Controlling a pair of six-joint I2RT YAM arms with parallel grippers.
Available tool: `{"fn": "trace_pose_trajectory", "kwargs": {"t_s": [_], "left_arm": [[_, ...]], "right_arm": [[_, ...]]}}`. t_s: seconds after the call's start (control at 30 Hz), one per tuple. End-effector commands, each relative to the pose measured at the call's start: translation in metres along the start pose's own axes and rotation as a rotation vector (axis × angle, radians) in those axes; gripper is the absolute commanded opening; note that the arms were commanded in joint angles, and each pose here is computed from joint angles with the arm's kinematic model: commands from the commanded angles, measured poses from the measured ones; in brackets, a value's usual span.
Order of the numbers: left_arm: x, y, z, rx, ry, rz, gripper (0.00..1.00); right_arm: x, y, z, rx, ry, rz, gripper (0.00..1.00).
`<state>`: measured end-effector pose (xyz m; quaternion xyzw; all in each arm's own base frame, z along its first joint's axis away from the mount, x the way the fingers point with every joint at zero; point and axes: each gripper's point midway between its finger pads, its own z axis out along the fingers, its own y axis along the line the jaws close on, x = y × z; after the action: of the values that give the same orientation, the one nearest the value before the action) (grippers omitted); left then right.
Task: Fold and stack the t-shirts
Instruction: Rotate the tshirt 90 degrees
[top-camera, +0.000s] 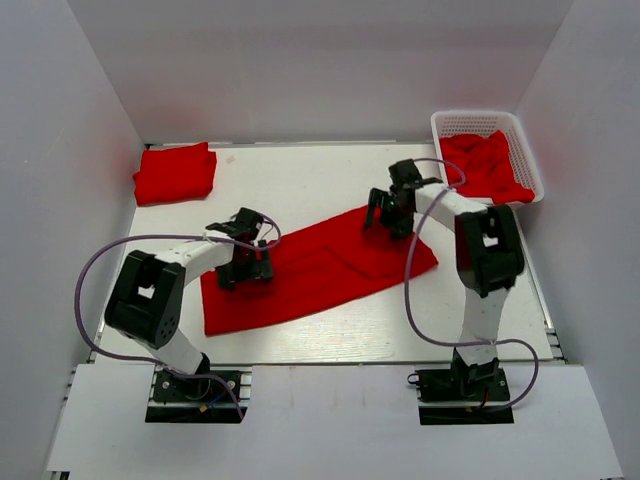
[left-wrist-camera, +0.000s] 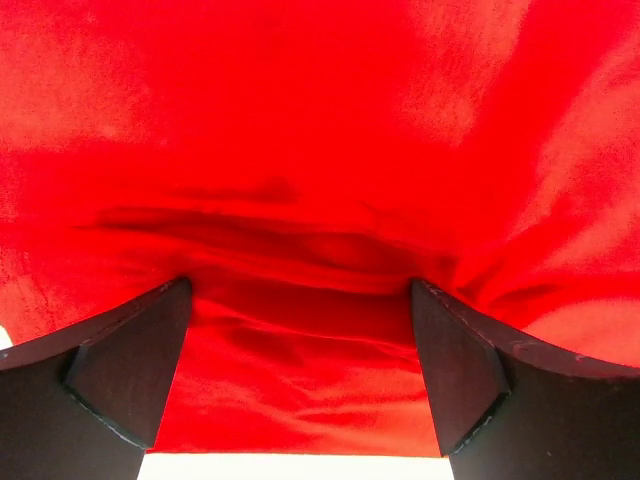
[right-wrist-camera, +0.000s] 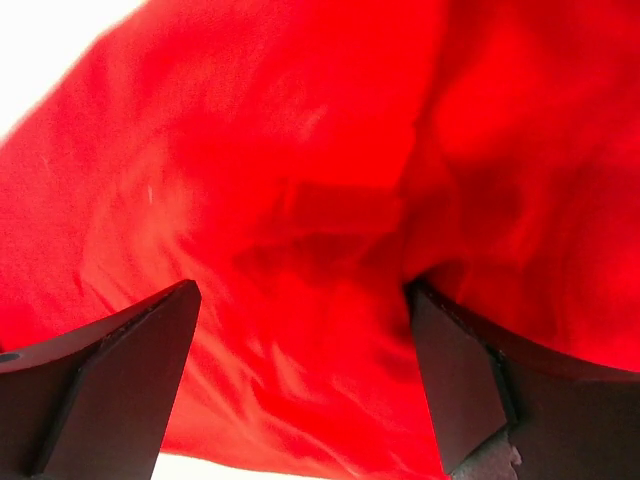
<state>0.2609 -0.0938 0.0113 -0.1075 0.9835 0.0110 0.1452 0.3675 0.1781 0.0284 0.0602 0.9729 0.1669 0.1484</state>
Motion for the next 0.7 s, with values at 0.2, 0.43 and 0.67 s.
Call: {"fn": "trace_pose_trajectory", "kwargs": {"t_s": [0.2, 0.43, 0.67], "left_arm": [[0.068, -0.077, -0.014, 0.036, 0.347, 0.198, 1.00], [0.085, -0.106, -0.036, -0.009, 0.428, 0.188, 1.00], [0.042, -0.103, -0.088, -0.083, 0.239, 0.123, 1.00]], "right_arm": [[-0.136, 0.040, 0.099, -0.037, -0.079, -0.112, 0.90], [-0.196, 0.077, 0.093, -0.229, -0.318, -0.111, 0.90], [-0.214, 0.095, 0.076, -0.279, -0.365, -0.151, 0.90]]}}
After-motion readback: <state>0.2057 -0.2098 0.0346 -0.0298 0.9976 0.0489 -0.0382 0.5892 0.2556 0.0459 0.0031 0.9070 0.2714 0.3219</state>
